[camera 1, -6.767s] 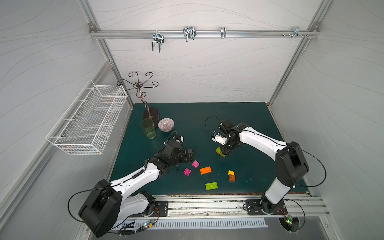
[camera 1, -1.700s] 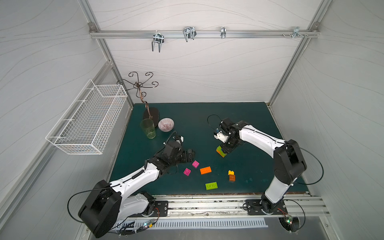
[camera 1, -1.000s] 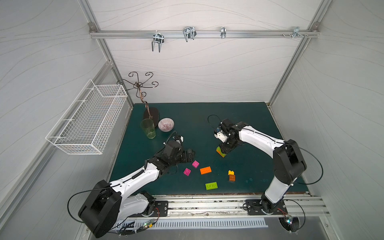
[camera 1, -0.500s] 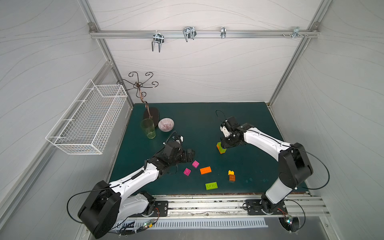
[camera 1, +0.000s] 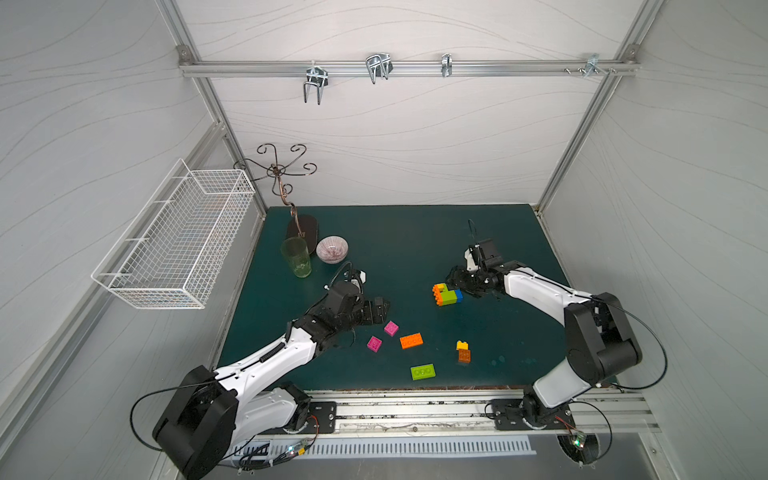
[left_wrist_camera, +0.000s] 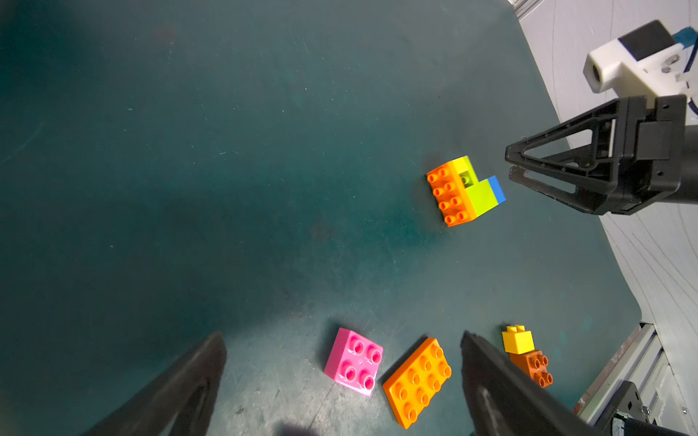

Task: Assemble the letter p with lego
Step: Place the lego brick at the center of the board, then adjust the lego brick at the center of the board.

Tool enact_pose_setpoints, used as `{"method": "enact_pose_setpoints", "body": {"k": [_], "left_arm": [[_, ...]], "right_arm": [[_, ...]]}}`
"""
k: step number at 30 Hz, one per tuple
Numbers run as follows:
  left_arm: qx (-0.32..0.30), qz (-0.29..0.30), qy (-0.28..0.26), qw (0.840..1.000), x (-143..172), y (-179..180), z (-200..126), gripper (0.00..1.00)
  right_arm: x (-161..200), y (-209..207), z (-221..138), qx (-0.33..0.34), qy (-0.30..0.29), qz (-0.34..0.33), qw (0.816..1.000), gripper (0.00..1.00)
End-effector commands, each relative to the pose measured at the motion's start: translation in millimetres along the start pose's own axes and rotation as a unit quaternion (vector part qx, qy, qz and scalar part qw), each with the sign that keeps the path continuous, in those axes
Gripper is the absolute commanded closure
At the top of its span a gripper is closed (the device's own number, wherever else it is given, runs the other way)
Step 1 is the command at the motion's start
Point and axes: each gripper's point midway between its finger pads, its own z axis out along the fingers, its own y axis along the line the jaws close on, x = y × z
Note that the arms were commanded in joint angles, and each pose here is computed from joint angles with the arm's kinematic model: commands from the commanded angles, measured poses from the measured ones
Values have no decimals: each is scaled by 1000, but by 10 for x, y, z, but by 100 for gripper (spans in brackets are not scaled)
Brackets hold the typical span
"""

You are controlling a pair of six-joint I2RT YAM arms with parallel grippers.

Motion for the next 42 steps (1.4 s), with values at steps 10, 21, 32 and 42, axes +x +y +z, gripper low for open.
{"method": "enact_pose_setpoints", "body": {"k": [10, 21, 32, 42], "left_arm": [[9, 8, -6, 1000, -37, -50, 24, 1], [1, 11, -7, 1000, -37, -18, 28, 1], [-6, 14, -6, 1000, -34, 5, 42, 1], [-7, 15, -6, 1000, -40, 6, 50, 1]], "right_arm": [[373, 36, -8, -48, 55, -88, 993, 22], [414, -149, -162, 35, 34, -139, 989, 19], [120, 83, 78, -82, 55, -145, 984, 2], [660, 376, 82, -116, 89, -179, 973, 3]]}}
